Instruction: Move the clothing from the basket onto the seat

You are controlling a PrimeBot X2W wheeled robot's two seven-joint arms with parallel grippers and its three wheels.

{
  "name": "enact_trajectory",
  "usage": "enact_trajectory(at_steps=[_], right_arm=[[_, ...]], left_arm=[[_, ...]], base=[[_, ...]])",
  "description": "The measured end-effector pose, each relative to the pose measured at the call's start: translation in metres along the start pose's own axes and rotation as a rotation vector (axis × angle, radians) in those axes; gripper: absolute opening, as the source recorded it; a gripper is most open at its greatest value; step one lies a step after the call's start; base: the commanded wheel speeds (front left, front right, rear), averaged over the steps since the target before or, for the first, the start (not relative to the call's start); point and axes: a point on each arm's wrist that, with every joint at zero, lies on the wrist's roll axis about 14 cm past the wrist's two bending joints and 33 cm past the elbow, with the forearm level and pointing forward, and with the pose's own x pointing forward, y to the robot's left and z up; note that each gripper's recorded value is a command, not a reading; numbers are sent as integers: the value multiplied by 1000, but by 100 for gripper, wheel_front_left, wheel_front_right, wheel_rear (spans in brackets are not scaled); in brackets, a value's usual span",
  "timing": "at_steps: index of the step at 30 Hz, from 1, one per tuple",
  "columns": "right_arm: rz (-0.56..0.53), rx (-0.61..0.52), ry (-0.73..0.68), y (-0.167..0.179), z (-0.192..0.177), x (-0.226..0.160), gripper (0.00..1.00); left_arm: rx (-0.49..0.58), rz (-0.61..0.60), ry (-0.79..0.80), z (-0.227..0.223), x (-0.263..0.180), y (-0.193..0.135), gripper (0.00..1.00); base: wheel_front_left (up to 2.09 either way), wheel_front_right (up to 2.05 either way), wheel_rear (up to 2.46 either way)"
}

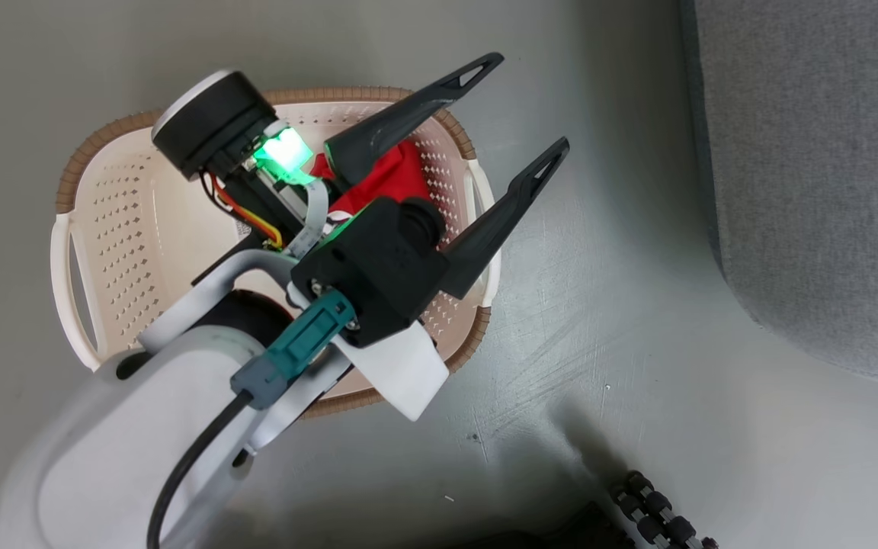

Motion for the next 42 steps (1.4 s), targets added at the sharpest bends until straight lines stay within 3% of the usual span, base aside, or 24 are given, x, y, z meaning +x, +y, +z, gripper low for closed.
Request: enact_trajectory(at_steps=[3,4,5,8,9,10,13,26,42], right_arm=[[-5,8,17,2,-8,1,0],[-5,14,20,3,-10,1,11],[-4,18,20,4,-10,2,30],[-4,15,21,5,-9,1,53],[-4,13,20,5,-9,1,83],[-3,9,20,4,-8,0,91],[0,0,18,4,-5,-1,100],[19,-44,23,0,3,-22,100],[322,-3,-88,117,45,-37,100]], left_arm=[[10,6,4,-3,0,4,100],[16,8,6,-4,0,5,100],[18,9,8,-5,0,6,100],[21,9,10,-7,0,7,100],[22,8,10,-7,0,7,100],[22,8,5,-6,1,6,100],[27,12,-8,-3,1,8,100],[90,55,-89,27,0,16,100],[94,272,-200,68,-36,44,100]], base=[[0,0,0],[0,0,0],[0,0,0],[0,0,0],[0,0,0],[0,0,0],[0,0,0],[0,0,0],[0,0,0]])
